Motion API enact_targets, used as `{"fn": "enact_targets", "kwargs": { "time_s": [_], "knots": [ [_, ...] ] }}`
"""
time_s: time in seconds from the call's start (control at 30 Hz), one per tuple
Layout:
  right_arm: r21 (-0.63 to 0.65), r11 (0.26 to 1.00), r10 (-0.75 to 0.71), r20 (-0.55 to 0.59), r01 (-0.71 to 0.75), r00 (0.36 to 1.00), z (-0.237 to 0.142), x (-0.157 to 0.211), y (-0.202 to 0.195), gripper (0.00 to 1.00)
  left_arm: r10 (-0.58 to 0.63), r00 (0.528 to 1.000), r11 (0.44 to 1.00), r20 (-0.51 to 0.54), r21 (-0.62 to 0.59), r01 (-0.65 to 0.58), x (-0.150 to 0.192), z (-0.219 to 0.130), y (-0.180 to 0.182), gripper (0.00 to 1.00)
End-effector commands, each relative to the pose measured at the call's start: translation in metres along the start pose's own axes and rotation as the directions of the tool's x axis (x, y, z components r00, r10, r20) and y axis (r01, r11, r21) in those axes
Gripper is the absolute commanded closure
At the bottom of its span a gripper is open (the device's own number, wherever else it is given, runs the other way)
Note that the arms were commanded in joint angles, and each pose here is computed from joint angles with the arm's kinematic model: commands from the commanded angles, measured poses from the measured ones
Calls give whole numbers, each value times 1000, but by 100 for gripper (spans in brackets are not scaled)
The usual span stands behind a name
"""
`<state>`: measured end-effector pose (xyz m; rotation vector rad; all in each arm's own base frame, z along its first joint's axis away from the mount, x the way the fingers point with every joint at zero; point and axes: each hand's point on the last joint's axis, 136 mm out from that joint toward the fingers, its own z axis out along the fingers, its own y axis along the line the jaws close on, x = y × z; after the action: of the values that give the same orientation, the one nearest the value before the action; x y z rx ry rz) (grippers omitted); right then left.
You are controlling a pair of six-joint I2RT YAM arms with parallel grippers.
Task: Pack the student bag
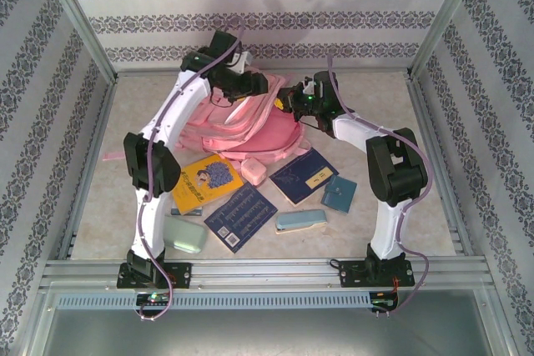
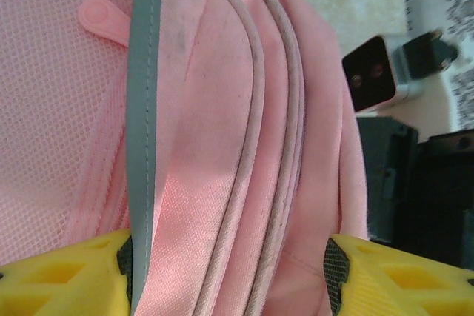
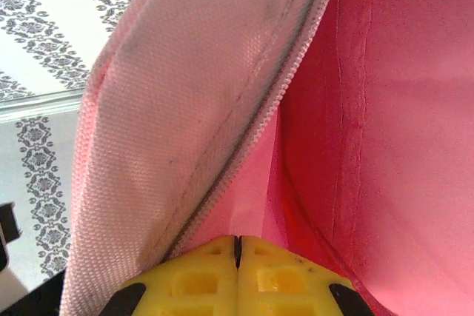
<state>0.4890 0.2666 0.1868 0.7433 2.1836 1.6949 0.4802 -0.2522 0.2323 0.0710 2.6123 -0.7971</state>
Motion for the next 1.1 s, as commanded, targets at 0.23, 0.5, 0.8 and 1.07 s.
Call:
{"fn": "enact_targets", "kwargs": {
  "time_s": [0.23,0.5,0.8,1.07],
  "knots": [
    [-53,997,-59,-47,56,997,5,15,23,99,300,953,938,43,-196,-287,15,-39,-37,36],
    [-39,997,-65,-59,63,996,3,18,26,100,396,909,865,128,-386,-322,17,-80,-33,34],
    [-22,998,-64,-67,63,996,5,22,24,100,462,887,865,-4,-216,-452,53,-45,-59,33],
    [-13,998,-62,-78,62,995,3,28,25,100,494,869,810,-28,-350,-471,44,-25,-47,32]
  ]
}}
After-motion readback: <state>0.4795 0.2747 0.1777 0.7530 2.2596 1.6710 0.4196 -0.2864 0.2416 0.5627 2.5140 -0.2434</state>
